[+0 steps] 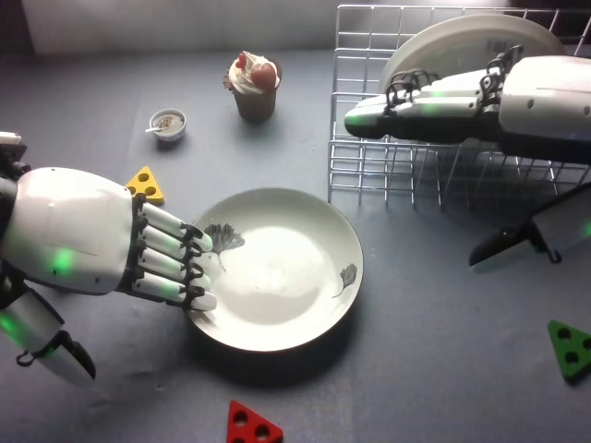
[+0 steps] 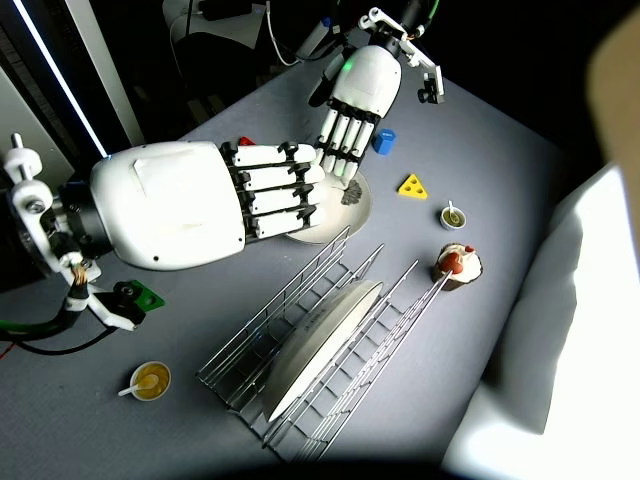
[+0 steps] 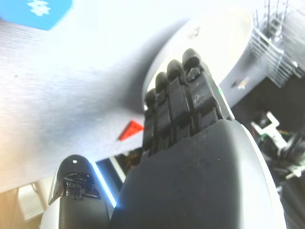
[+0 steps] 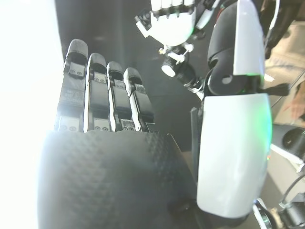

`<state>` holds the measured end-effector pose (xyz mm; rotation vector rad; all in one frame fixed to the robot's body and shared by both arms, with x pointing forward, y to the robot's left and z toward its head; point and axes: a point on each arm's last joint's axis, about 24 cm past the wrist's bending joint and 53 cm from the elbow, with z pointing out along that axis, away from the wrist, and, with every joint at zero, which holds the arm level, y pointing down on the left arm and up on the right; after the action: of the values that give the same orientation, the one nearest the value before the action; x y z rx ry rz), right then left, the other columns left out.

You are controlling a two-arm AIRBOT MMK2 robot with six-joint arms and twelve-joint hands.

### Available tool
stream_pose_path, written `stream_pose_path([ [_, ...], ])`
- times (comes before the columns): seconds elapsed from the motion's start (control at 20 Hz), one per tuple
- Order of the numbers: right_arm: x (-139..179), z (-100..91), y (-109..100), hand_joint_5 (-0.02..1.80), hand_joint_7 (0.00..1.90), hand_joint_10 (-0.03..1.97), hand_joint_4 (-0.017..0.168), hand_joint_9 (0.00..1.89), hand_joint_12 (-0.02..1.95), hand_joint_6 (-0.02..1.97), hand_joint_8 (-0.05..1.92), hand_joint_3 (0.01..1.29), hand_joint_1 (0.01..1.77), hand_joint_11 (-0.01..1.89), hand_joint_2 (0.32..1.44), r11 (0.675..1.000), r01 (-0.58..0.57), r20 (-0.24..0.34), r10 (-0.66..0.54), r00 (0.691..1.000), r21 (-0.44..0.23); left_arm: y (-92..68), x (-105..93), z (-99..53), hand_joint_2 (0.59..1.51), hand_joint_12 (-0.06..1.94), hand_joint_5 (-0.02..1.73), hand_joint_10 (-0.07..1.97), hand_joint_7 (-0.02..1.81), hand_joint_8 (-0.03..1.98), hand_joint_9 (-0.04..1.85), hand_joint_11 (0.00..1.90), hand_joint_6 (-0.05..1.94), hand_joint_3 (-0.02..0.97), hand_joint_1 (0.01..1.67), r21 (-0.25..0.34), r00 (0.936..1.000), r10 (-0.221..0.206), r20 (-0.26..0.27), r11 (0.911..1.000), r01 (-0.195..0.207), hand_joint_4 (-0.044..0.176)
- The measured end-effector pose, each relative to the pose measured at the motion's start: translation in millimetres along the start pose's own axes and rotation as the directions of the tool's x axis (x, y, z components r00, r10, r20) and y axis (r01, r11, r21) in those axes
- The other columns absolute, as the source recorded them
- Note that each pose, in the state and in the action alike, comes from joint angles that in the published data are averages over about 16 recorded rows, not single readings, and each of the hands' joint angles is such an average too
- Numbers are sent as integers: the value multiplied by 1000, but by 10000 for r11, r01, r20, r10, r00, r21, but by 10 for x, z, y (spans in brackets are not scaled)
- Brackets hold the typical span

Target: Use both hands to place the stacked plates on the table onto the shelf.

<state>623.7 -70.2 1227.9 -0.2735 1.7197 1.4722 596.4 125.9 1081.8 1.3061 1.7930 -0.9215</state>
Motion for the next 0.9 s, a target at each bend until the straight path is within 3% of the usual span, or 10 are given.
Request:
stream_pose_path([
  [0.4,310,68,-4,136,125,15,-4,186,52,23,24,13,1157,298,866,9837,1787,-602,-1772,9823,199,-10,178,33,1093,11,161,13,246,1,259,226,-25,19,81,-94,9987,224,-453,9997,-229,-10],
  [0.9,574,127,14,195,173,15,3,200,52,23,25,12,1133,312,869,9175,3976,-972,-3947,9136,110,-13,464,-34,1093,3,127,-2,183,-15,221,212,-33,18,70,-172,9959,-38,-901,9998,23,-11],
])
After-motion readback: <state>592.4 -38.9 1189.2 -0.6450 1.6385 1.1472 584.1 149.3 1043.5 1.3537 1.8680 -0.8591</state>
